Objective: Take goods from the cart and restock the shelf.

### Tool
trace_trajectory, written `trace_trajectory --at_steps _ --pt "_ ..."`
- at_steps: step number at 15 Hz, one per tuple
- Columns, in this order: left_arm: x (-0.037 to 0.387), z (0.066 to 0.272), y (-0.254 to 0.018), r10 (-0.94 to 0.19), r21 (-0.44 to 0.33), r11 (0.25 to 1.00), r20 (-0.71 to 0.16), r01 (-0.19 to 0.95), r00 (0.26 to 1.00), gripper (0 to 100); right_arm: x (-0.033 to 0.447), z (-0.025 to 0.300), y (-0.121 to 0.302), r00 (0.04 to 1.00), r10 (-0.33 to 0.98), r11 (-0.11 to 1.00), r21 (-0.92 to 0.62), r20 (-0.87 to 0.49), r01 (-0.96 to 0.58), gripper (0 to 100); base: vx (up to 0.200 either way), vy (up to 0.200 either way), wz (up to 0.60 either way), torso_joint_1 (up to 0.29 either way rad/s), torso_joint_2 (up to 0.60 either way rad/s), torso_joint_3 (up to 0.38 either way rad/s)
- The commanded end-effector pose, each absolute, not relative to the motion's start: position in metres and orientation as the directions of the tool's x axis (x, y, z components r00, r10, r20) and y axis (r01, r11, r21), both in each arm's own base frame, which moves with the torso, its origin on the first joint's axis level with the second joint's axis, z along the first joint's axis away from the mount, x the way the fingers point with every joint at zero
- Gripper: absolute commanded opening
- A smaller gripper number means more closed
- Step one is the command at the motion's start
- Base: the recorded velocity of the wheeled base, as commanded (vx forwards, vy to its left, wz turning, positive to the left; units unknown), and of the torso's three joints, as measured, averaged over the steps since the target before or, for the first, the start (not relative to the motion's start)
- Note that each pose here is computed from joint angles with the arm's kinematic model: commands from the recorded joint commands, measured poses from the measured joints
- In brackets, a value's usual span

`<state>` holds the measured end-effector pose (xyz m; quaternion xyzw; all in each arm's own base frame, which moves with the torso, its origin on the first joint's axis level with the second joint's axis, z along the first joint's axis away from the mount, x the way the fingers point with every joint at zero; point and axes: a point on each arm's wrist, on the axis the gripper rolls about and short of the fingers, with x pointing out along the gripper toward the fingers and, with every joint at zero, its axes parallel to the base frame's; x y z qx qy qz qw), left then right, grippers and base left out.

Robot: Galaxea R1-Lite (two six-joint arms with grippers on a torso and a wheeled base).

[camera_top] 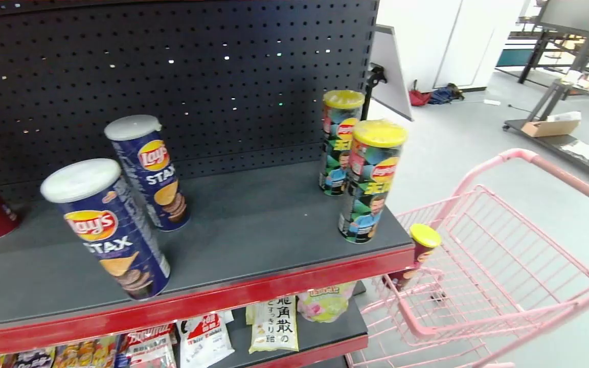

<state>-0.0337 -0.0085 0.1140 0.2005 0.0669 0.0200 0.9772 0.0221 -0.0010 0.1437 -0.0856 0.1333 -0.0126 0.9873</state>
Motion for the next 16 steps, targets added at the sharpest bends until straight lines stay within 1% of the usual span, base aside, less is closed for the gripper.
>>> trace_trajectory --at_steps 1,8,9,14,16 --pt "-0.034 0.115 -0.009 0.066 0.394 0.919 -0.122 -0.013 0.990 100 0.022 0.144 -0.001 0.964 -0.047 0.985 -0.173 -0.261 0.001 100 0.000 0.000 -0.60 0.002 0.00 0.002" --pt "-0.034 0.117 -0.009 0.057 0.397 0.918 -0.099 -0.014 0.993 100 0.021 0.141 -0.001 0.965 -0.056 0.982 -0.188 -0.258 0.006 100 0.000 0.000 0.00 0.000 0.00 0.000" --pt "-0.034 0.118 -0.009 0.034 0.397 0.918 -0.096 0.006 0.995 100 0.020 0.141 -0.001 0.966 -0.057 0.981 -0.195 -0.253 0.007 100 0.000 0.000 0.00 -0.115 0.28 0.149" --pt "-0.035 0.123 -0.011 -0.011 0.394 0.918 -0.077 0.041 0.997 100 0.017 0.138 -0.002 0.967 -0.060 0.980 -0.197 -0.246 0.011 100 0.000 0.000 0.00 -0.141 0.35 0.211" --pt "-0.036 0.125 -0.011 -0.051 0.389 0.919 -0.061 0.071 0.997 100 0.016 0.137 -0.002 0.968 -0.060 0.980 -0.196 -0.244 0.011 100 0.000 0.000 0.00 -0.151 0.38 0.234"
